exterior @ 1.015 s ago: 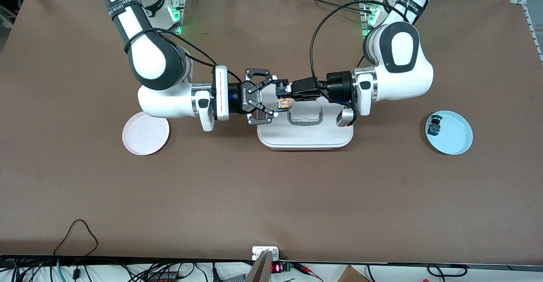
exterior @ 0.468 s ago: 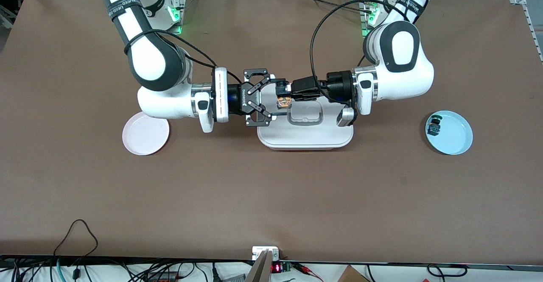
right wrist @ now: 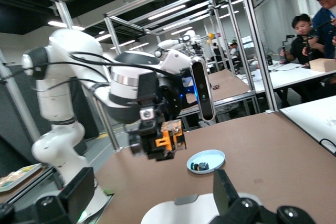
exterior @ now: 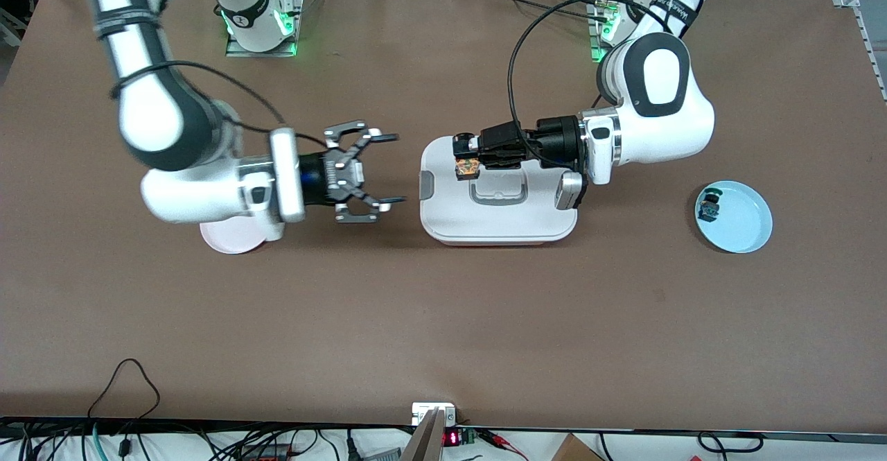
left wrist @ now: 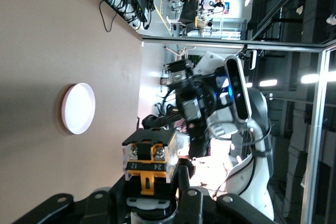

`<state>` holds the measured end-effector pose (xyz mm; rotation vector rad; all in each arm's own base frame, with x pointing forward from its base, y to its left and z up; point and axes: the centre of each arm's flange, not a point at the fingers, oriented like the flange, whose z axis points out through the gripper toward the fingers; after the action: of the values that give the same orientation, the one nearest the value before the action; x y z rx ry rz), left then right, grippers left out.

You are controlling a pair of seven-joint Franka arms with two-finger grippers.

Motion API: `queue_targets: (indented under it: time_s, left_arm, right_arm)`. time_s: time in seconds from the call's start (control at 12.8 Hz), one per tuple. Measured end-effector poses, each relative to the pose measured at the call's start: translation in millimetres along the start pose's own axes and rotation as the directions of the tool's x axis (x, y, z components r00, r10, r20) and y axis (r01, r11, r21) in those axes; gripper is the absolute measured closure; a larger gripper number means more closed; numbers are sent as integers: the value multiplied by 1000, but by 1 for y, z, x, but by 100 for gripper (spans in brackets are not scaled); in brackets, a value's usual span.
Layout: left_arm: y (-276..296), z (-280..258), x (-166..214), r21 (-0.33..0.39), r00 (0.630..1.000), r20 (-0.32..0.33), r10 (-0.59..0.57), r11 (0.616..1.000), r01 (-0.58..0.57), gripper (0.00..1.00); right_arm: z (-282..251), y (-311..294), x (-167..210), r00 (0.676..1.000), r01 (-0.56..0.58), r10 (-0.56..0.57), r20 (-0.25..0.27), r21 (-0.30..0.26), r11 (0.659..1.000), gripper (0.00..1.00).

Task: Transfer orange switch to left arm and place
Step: 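Open the right gripper and withdraw it while the left gripper carries the switch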

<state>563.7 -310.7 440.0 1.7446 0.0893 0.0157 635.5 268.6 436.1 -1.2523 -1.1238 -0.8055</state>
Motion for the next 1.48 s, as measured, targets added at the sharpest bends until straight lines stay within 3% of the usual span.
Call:
queue_targets:
  time_s: [0.08,0.23,0.47,0.62,0.78,0.94,1.01,1.17,1.33,1.48]
  left_arm:
    - [-4,-13,6,87,997,25,70,994,-72,64]
    - [-7,-36,15,164,988,73,137,975,-147,64]
    - [-11,-83,27,306,947,226,227,907,-290,64]
    - [-23,-119,35,456,898,358,255,792,-407,64]
    - [-34,-142,40,555,849,457,265,661,-505,64]
    - [-37,-155,45,600,786,556,269,525,-604,64]
    - [-39,-162,47,607,747,610,264,451,-655,64]
    - [-49,-182,55,584,655,718,234,307,-751,64]
    - [-61,-201,60,525,550,821,154,176,-833,64]
    - [-73,-218,65,432,436,898,60,73,-899,64]
  right_arm:
    - [-47,-8,3,1000,7,-8,4,58,998,0]
    - [-103,-23,6,1000,10,-12,14,111,994,0]
    - [-175,-48,8,1000,10,-13,16,151,989,0]
    - [-187,-54,8,1000,6,-10,27,158,987,0]
    - [-186,-55,8,998,-4,-6,62,164,986,0]
    - [-192,-59,20,985,-55,28,173,152,987,0]
    - [-198,-64,31,964,-85,49,260,131,988,0]
    - [-212,-85,60,885,-146,107,453,51,988,0]
    - [-223,-114,87,775,-196,201,599,-75,978,0]
    - [-231,-149,115,641,-237,351,683,-258,937,0]
